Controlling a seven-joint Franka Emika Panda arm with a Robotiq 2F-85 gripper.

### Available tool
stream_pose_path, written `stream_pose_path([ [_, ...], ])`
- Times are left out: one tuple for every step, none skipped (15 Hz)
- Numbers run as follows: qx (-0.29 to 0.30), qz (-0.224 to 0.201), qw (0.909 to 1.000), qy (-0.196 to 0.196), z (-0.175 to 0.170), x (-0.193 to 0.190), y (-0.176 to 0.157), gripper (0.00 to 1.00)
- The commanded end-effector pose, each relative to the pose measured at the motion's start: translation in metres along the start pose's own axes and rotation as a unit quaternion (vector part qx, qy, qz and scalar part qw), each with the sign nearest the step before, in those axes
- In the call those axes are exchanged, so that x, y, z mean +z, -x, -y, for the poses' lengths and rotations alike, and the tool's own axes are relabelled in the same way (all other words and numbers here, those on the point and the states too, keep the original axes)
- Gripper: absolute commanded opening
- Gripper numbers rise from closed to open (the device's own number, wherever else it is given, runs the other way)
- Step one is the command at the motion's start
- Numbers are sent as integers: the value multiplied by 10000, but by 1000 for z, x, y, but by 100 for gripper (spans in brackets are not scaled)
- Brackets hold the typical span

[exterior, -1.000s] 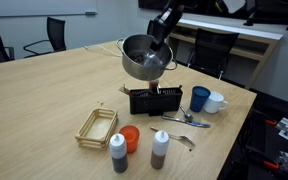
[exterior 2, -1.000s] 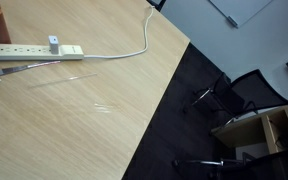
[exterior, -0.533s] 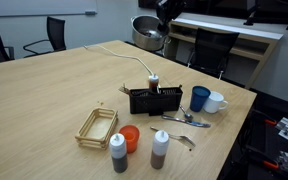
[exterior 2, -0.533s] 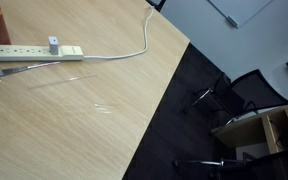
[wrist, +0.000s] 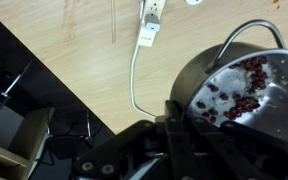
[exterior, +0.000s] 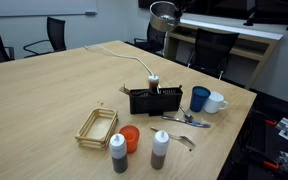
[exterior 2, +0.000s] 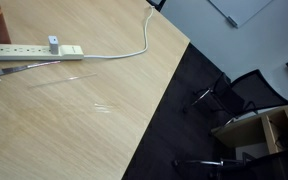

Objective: Move the silver pot to the right

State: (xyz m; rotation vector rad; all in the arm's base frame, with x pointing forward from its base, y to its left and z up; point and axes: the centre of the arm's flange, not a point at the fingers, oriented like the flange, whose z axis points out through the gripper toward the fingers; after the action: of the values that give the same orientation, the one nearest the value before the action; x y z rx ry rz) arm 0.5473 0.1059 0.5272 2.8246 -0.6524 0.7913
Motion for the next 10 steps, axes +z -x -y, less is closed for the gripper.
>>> stream_pose_path([
  [14,5,10000,1,1,0,1,6],
  [20,7,10000,5,0,1,1,6],
  [22,8,10000,7,0,1,1,6],
  [22,8,10000,7,0,1,1,6],
  [130,10,9999,22,0,4,-1,1],
  [359,40,9993,50,-4,8,-7,1],
  [680,123,9975,116,-12,13,-13,1],
  [950,149,9952,192,-23,18,-19,1],
  [1231,239,9917,283,-38,23,-25,1],
  [1514,339,9871,384,-58,29,-31,1],
])
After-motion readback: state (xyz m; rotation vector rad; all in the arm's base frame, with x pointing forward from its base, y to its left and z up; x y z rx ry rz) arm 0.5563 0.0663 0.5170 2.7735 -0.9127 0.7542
